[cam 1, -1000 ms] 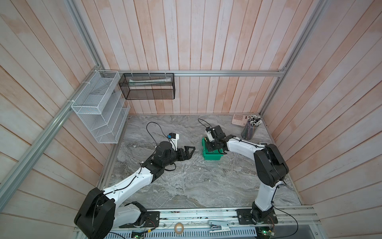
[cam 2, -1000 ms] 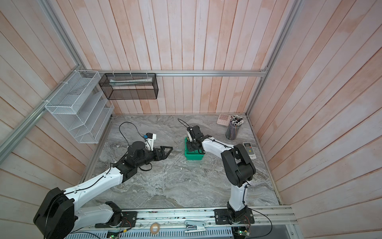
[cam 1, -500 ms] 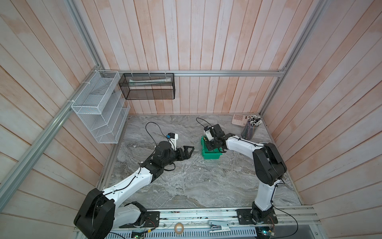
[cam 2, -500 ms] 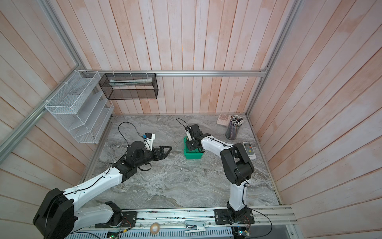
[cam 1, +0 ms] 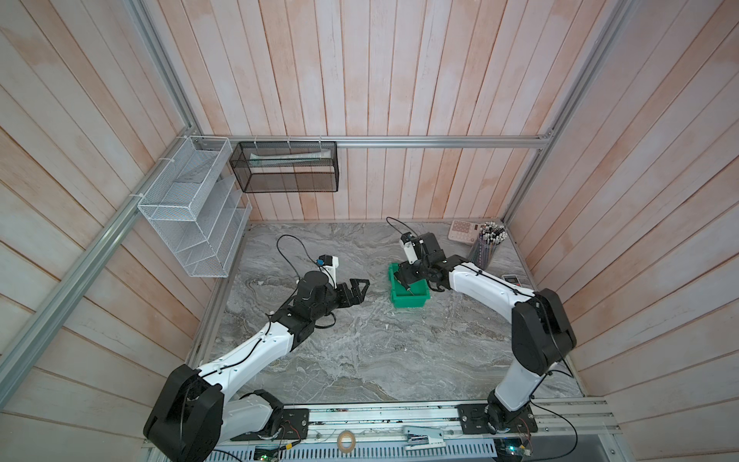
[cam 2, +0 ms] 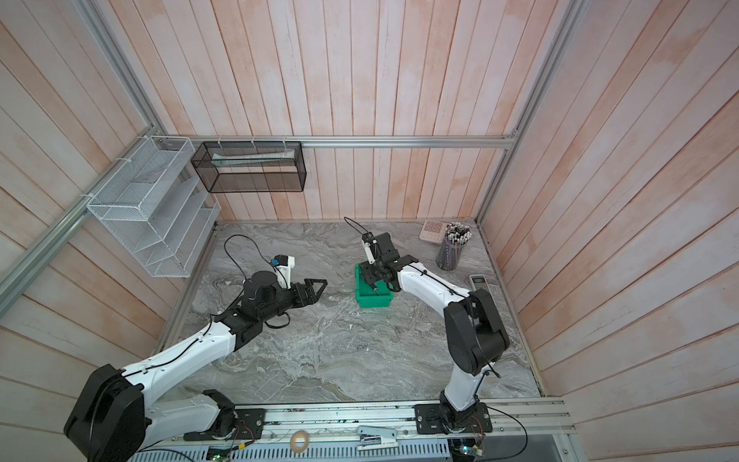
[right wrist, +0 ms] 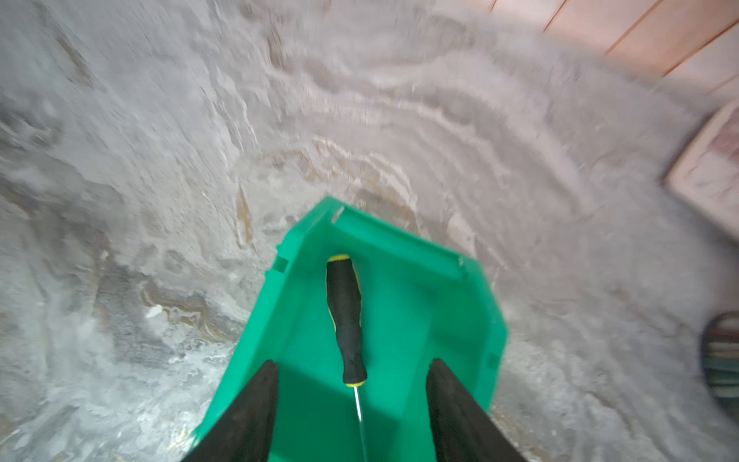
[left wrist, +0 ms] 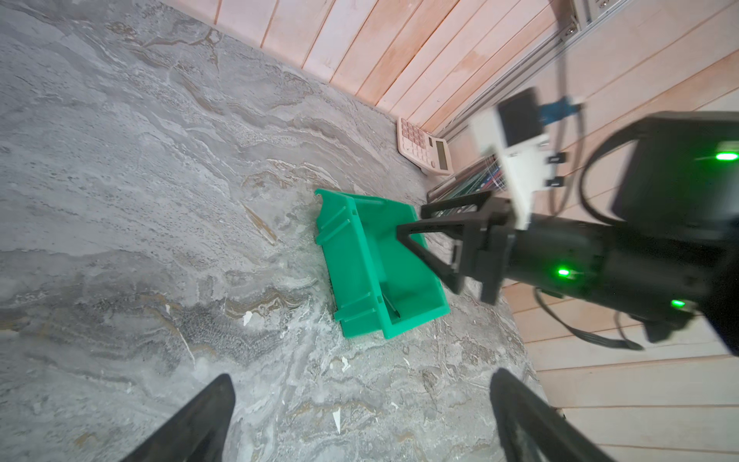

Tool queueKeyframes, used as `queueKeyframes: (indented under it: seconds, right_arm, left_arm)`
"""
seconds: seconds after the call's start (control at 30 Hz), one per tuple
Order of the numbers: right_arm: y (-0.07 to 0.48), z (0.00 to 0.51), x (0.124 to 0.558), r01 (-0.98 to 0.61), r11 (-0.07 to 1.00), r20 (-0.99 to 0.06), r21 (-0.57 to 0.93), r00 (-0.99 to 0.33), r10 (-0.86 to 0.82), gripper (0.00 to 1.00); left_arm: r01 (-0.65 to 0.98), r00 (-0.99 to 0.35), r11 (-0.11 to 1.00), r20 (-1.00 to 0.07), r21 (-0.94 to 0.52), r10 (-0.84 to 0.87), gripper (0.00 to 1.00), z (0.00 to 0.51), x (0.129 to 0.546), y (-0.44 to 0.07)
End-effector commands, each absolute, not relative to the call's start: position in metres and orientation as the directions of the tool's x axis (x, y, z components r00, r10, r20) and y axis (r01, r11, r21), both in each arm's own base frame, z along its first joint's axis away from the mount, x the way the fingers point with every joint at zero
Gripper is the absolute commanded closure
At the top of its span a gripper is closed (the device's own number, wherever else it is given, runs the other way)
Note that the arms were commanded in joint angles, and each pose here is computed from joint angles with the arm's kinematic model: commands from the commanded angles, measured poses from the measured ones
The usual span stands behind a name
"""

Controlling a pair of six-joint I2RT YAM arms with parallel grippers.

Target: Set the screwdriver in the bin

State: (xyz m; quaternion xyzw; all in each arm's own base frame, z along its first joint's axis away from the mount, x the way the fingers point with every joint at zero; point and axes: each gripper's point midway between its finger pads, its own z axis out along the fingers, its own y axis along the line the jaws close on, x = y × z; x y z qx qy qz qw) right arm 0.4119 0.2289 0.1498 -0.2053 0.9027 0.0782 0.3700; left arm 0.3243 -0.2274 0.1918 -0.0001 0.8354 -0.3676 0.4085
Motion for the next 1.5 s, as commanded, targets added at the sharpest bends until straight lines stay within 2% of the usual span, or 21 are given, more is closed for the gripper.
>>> queueKeyframes:
  seconds: [0.0,0.03,0.13,0.27,0.37,0.43,0.53,0.7,0.83,0.93,1.13,1.37,1.47]
  right_arm:
    - [0.204,0.205,0.414,-0.323,0.946,-0.813,0.036,-0.56,-0.161,0.16]
    - [0.189,0.223,0.415,-0.275,0.96,-0.845,0.061,-0.525,-0.097,0.02]
    - [0.125,0.252,0.412,-0.098,0.984,-0.904,0.147,-0.416,0.093,0.02]
    - [0.044,0.245,0.395,0.162,0.963,-0.923,0.217,-0.287,0.256,0.02]
    - [0.002,0.223,0.375,0.339,0.923,-0.939,0.185,-0.215,0.267,0.02]
    - [-0.016,0.208,0.358,0.41,0.901,-0.959,0.14,-0.169,0.226,0.02]
    - [-0.038,0.192,0.337,0.497,0.864,-0.977,0.08,-0.133,0.167,0.02]
    - [-0.047,0.172,0.326,0.531,0.847,-0.987,0.028,-0.121,0.109,0.02]
    - [-0.047,0.161,0.323,0.519,0.854,-0.992,0.03,-0.089,0.089,0.02]
    - [-0.043,0.156,0.32,0.492,0.868,-0.995,0.061,-0.04,0.092,0.02]
    - [-0.032,0.166,0.315,0.425,0.904,-0.998,0.057,0.054,0.038,0.02]
    - [-0.033,0.171,0.312,0.446,0.895,-0.992,0.019,0.117,-0.037,0.02]
    - [-0.007,0.164,0.329,0.403,0.91,-0.991,-0.101,0.036,-0.125,0.02]
  left_arm:
    - [0.303,-0.58,0.793,-0.762,-0.529,-0.286,0.0,0.211,0.343,-0.215]
    - [0.295,-0.545,0.818,-0.79,-0.494,-0.28,0.0,0.217,0.347,-0.207]
    - [0.259,-0.406,0.888,-0.877,-0.379,-0.256,0.0,0.238,0.356,-0.18]
    - [0.109,-0.225,0.956,-0.943,-0.274,-0.245,0.0,0.257,0.36,-0.126]
    - [-0.083,-0.118,0.982,-0.976,-0.172,-0.181,0.0,0.253,0.36,-0.079]
    - [-0.212,-0.099,0.969,-0.984,-0.126,-0.149,0.0,0.241,0.359,-0.049]
    - [-0.315,-0.1,0.942,-0.983,-0.115,-0.154,0.0,0.222,0.356,-0.018]
    - [-0.477,-0.095,0.875,-0.985,-0.08,-0.142,0.0,0.191,0.334,0.035]
    - [-0.569,-0.031,0.81,-0.981,-0.142,-0.194,0.0,0.162,0.312,0.073]
    - [-0.549,0.006,0.817,-0.979,-0.175,-0.206,0.0,0.153,0.313,0.079]
    - [-0.498,0.002,0.855,-0.987,-0.142,-0.162,0.0,0.154,0.34,0.075]
    - [-0.438,-0.093,0.896,-0.988,-0.071,-0.124,0.0,0.142,0.372,0.065]
    - [-0.414,-0.098,0.908,-0.989,-0.061,-0.111,0.0,0.141,0.372,0.059]
